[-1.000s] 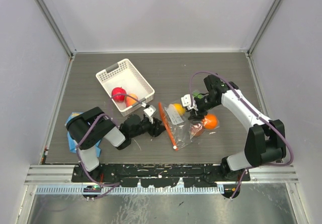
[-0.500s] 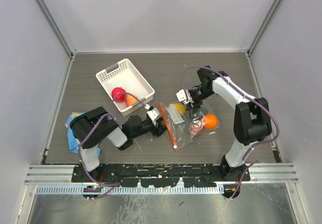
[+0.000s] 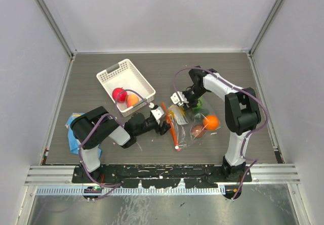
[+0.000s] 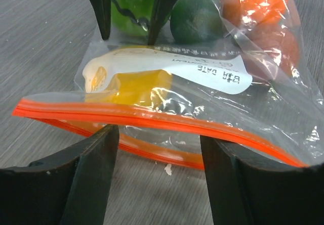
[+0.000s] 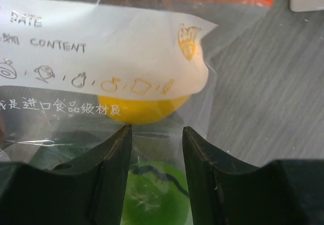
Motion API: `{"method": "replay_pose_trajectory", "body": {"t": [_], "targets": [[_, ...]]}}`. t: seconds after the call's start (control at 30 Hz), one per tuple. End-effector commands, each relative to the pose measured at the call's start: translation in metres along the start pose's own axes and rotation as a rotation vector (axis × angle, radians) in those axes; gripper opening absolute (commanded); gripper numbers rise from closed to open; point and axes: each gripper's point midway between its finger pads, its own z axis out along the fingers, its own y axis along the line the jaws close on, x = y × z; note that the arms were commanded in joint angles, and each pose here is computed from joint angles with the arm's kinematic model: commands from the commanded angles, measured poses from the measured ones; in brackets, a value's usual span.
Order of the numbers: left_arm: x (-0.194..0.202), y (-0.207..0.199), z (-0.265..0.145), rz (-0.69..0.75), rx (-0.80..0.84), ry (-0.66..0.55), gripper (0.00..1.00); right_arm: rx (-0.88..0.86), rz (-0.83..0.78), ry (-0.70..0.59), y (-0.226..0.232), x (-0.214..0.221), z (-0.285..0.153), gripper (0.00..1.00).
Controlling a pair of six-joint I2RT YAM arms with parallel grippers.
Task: Open the zip-top bag and remove the fake food
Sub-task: Pick up the fake fruit from the zipper food storage bag.
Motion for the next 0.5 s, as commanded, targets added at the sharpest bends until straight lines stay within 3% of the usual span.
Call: {"method": "replay_pose_trajectory", "body": {"t": [0.0,0.47], "targets": [[-0.019,0.003,0.01,0.079,0.006,-0.053,0.68,-0.054,-0.071,0.032,0.002,-0.004,0.001,0.49],[-0.01,0.01,0.008,0.079,-0.037,-0.025,0.94,-0.137,-0.19,-0.108,0.03,-0.046,0.017,0.38]]}}
